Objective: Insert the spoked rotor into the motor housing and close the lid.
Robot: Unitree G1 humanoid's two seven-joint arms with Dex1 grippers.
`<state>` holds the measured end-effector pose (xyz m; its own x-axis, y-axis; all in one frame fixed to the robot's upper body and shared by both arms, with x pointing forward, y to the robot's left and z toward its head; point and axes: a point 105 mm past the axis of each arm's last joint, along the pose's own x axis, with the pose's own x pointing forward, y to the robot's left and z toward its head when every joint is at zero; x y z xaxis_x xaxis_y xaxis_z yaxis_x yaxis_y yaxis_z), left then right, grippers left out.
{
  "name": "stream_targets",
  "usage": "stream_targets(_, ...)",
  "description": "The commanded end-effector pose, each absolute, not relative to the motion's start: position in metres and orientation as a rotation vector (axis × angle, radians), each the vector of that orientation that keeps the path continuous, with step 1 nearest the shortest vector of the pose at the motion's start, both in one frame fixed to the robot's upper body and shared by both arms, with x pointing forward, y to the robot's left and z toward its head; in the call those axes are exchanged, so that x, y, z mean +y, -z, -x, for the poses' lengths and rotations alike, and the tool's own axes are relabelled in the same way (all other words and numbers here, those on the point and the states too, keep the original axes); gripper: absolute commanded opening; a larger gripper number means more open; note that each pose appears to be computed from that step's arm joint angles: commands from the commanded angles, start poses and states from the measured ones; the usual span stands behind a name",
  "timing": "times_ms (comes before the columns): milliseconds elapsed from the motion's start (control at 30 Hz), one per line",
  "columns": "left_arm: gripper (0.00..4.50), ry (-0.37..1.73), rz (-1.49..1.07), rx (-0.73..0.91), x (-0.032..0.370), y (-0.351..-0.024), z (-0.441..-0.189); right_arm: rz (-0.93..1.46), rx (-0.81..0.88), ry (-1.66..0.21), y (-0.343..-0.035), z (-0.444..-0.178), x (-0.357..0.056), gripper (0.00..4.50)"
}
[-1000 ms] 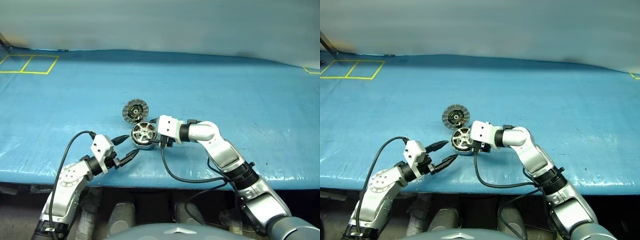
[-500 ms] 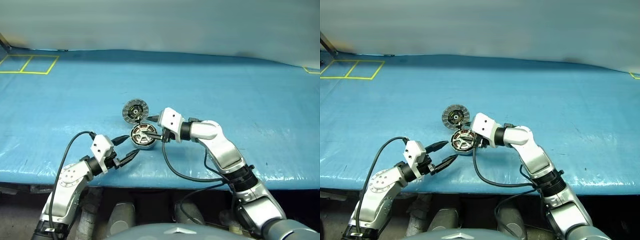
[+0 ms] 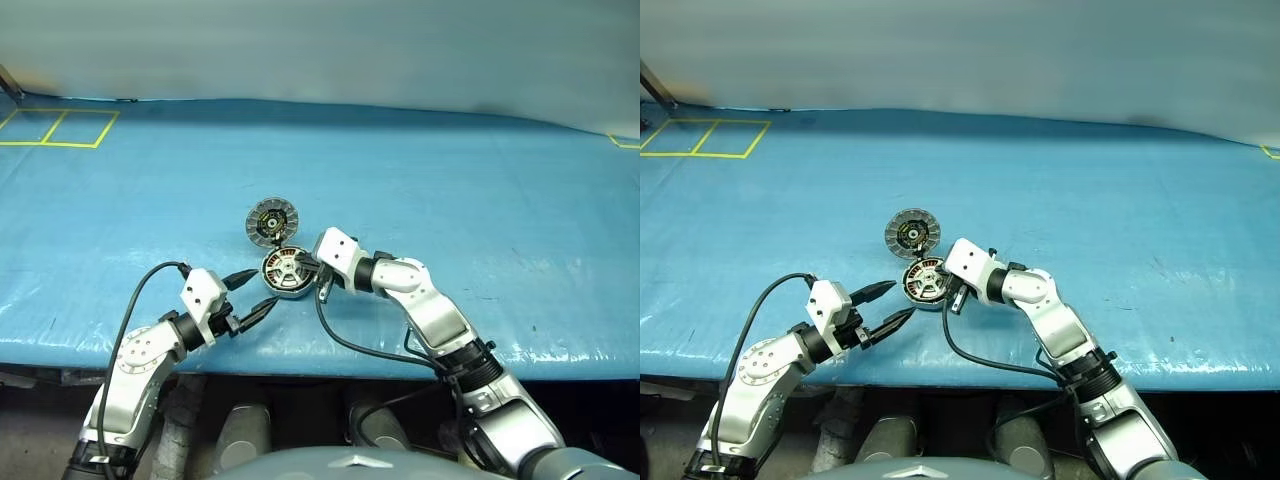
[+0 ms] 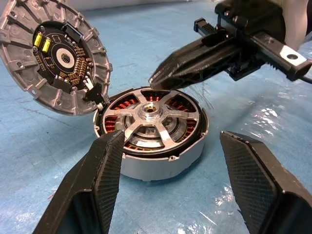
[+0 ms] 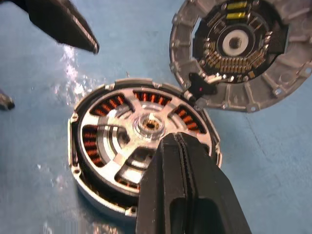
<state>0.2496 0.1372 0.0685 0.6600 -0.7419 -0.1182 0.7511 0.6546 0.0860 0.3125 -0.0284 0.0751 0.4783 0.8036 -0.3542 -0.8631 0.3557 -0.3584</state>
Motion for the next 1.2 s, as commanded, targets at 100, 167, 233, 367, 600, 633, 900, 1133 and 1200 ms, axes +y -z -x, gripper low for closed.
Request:
stream_targets(100,3.35,0.846,-0.146,0.039,0.138,-0.077,-0.252,0.729,0.108,-1.126,-0.065,-0.306,-0.027,0.01)
stream_targets(167,3.35,0.847,-0.146,0.037,0.138,-0.077,-0.252,0.774,0.104,-1.136,-0.06,-0.304,-0.026,0.01)
stream_targets(233,3.35,0.849,-0.146,0.038,0.137,-0.077,-0.252,0.774,0.082,-1.136,-0.06,-0.303,-0.022,0.01)
stream_targets(367,3.35,0.85,-0.144,0.039,0.138,-0.077,-0.252,0.717,0.071,-1.128,-0.065,-0.303,-0.019,0.01)
stream_targets(600,3.35,0.816,-0.098,0.021,0.142,-0.086,-0.255,0.488,0.0,-1.071,-0.096,-0.306,-0.019,0.01)
stream_targets(633,3.35,0.811,-0.11,0.015,0.143,-0.088,-0.256,0.457,-0.014,-1.061,-0.101,-0.305,-0.021,0.01)
stream_targets(900,3.35,0.676,-0.09,-0.088,0.165,-0.122,-0.267,0.01,0.008,-1.049,-0.123,-0.275,-0.026,0.01)
stream_targets(1133,3.35,0.514,0.026,-0.105,0.201,-0.129,-0.287,0.024,0.11,-1.03,-0.1,-0.266,-0.023,0.01)
stream_targets(1200,3.17,0.444,0.016,-0.103,0.215,-0.128,-0.302,0.041,0.119,-1.009,-0.096,-0.269,-0.025,0.0)
